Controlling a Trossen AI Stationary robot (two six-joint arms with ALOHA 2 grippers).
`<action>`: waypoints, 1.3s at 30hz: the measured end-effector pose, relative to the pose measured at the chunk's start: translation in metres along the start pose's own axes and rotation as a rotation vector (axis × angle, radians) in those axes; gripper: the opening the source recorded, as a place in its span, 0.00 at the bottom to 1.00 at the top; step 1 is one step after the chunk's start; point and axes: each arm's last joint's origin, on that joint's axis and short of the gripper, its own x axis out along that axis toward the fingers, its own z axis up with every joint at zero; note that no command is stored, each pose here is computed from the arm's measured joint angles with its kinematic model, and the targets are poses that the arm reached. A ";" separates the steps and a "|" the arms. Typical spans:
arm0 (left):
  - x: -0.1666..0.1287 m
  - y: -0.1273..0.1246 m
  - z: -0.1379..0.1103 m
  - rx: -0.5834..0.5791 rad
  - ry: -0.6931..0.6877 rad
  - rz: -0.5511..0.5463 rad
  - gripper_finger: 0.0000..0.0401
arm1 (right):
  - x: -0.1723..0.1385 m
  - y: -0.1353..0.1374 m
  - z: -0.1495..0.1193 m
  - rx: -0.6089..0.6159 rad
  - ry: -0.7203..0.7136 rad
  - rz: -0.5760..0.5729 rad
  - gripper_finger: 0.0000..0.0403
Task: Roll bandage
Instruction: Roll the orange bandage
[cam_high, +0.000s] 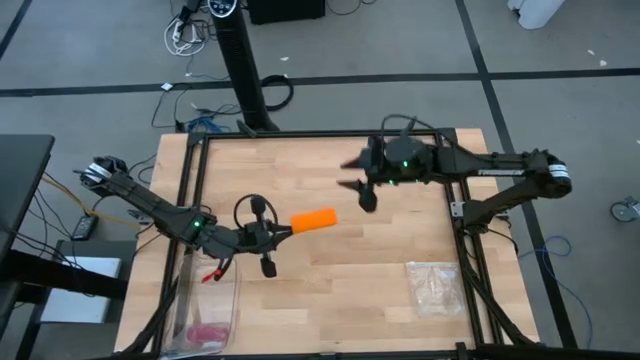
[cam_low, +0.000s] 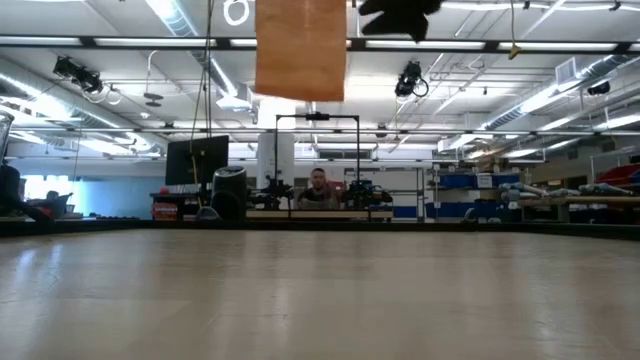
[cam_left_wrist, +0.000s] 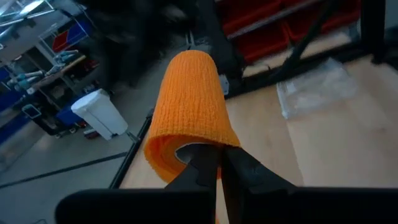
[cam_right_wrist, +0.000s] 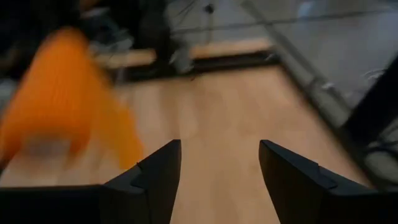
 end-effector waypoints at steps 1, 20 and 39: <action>-0.002 0.002 0.002 -0.015 -0.009 0.002 0.03 | -0.001 0.003 -0.009 0.006 0.012 0.019 0.54; -0.012 0.032 0.024 -0.190 -0.122 -0.063 0.03 | 0.043 0.038 -0.070 0.028 -0.411 0.271 0.62; -0.014 0.040 0.029 -0.136 -0.157 0.023 0.03 | 0.093 0.054 -0.073 0.030 -0.414 0.289 0.04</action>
